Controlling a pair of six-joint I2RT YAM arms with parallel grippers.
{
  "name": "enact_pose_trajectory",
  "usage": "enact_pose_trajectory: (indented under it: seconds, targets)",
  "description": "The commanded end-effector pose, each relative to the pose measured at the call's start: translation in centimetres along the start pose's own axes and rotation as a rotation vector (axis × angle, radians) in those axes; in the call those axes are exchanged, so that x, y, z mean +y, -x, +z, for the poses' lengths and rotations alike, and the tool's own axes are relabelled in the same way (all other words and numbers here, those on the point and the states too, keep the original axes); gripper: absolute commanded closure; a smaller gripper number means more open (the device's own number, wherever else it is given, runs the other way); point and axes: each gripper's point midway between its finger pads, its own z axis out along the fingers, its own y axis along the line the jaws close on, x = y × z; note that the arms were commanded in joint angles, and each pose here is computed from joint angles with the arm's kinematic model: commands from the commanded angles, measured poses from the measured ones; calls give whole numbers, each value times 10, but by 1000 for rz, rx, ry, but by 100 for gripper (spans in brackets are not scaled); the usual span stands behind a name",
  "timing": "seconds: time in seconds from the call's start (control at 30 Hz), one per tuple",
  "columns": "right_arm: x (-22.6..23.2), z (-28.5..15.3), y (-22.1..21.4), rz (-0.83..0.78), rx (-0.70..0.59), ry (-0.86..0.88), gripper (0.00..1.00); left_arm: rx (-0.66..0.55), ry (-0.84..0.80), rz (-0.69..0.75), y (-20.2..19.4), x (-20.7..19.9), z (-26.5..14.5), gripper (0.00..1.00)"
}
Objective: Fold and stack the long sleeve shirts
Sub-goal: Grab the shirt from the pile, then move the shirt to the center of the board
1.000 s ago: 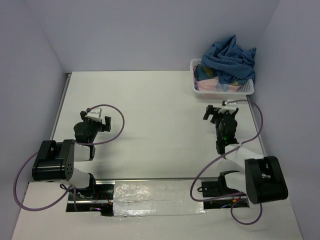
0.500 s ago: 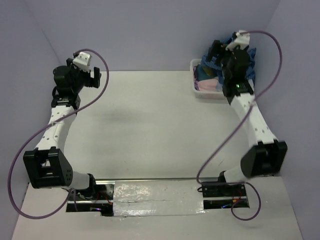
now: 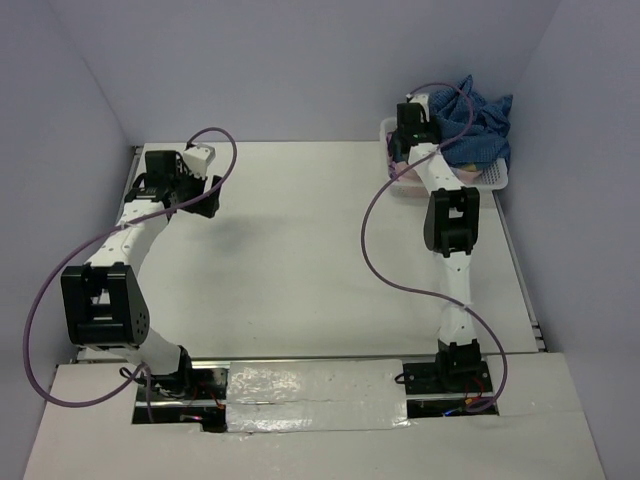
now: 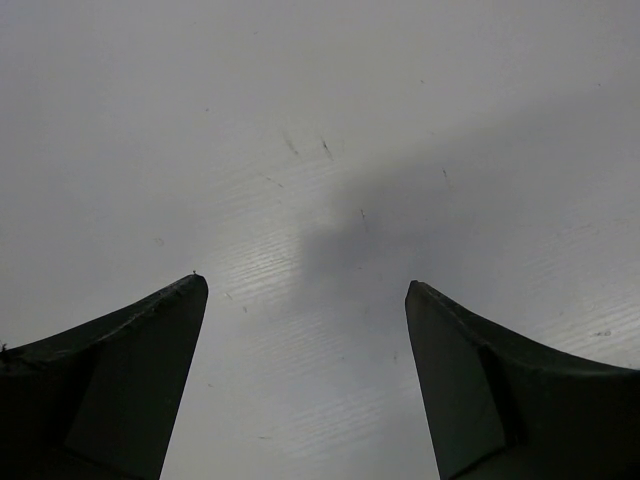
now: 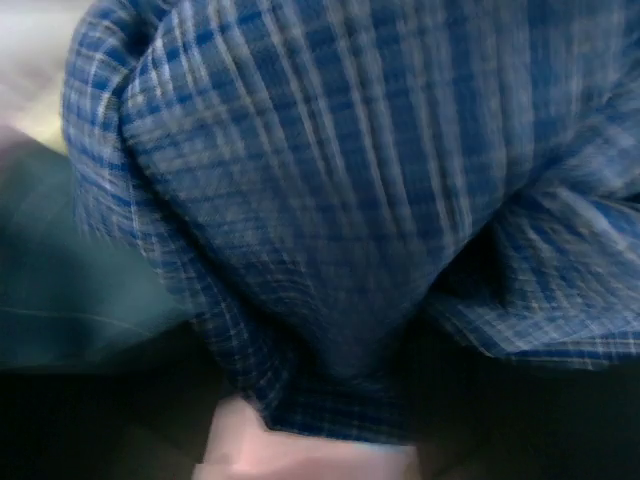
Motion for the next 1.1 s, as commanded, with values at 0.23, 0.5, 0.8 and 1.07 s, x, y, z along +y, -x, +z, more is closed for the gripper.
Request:
enact_pose_trajectory:
  seconds: [0.23, 0.5, 0.8, 1.07]
  targets:
    - [-77, -75, 73, 82, -172, -187, 100, -43, 14, 21, 16, 0, -15, 7]
    - [-146, -245, 152, 287, -456, -144, 100, -60, -13, 43, 17, -8, -36, 6]
    - [-184, -542, 265, 374, -1028, 239, 100, -63, -130, -103, 12, 4, -71, 6]
    - [-39, -691, 287, 326, -1203, 923, 100, -143, -76, -189, 25, 41, -106, 6]
